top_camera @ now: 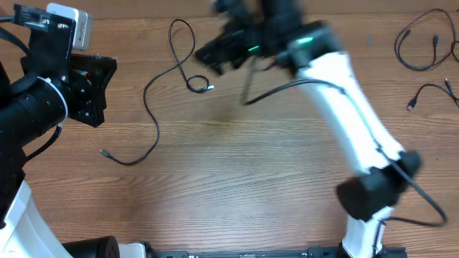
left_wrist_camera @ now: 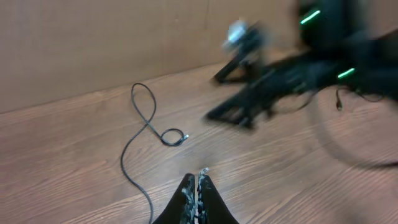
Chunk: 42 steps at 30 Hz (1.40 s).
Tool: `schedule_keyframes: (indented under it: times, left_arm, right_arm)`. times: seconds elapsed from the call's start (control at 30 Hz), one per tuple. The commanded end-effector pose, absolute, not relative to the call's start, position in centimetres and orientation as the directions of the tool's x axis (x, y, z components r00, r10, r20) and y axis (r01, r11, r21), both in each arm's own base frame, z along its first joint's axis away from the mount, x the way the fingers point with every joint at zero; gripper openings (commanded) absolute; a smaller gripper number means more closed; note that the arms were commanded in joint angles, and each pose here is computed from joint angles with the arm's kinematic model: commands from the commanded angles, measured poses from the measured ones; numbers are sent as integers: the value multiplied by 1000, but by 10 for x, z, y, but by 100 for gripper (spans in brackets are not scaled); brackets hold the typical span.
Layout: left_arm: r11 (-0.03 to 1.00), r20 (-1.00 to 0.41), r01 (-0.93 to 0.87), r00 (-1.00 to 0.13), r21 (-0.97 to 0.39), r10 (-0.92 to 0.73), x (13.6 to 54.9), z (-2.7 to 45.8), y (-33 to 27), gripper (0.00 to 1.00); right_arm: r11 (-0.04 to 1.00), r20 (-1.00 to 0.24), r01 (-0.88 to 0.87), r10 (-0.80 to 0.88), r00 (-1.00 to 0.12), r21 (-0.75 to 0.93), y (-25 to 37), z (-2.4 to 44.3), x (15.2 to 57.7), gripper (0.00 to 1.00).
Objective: Untangle cables
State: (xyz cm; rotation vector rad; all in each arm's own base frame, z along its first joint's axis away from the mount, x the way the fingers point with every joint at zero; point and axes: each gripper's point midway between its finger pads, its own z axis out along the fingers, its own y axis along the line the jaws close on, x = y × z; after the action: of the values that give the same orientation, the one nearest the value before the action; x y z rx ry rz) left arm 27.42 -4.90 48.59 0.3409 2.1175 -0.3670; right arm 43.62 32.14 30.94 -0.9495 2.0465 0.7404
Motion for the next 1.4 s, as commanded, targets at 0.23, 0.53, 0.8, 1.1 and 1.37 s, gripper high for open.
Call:
schedule_keyframes:
  times: [0.23, 0.53, 0.8, 1.1, 1.37]
  left_arm:
    - [926, -837, 363, -536, -106, 115, 279, 482, -44, 4]
    - [926, -837, 363, -536, -106, 114, 279, 482, -44, 4]
    - [926, -837, 363, -536, -106, 114, 279, 482, -44, 4]
    - [926, -837, 363, -536, -107, 113, 279, 482, -44, 4]
    - [926, -835, 359, -540, -119, 102, 278, 483, -44, 4]
  right_arm:
    - [473, -654, -848, -566, -502, 240, 421, 124, 431, 100]
    - [463, -559, -839, -631, -539, 286, 434, 52, 413, 100]
    - [492, -645, -851, -593, -483, 185, 441, 68, 442, 100]
    - [643, -676, -765, -579, -455, -36, 422, 63, 492, 100]
    - [831, -624, -519, -299, -722, 202, 384, 40, 520, 98]
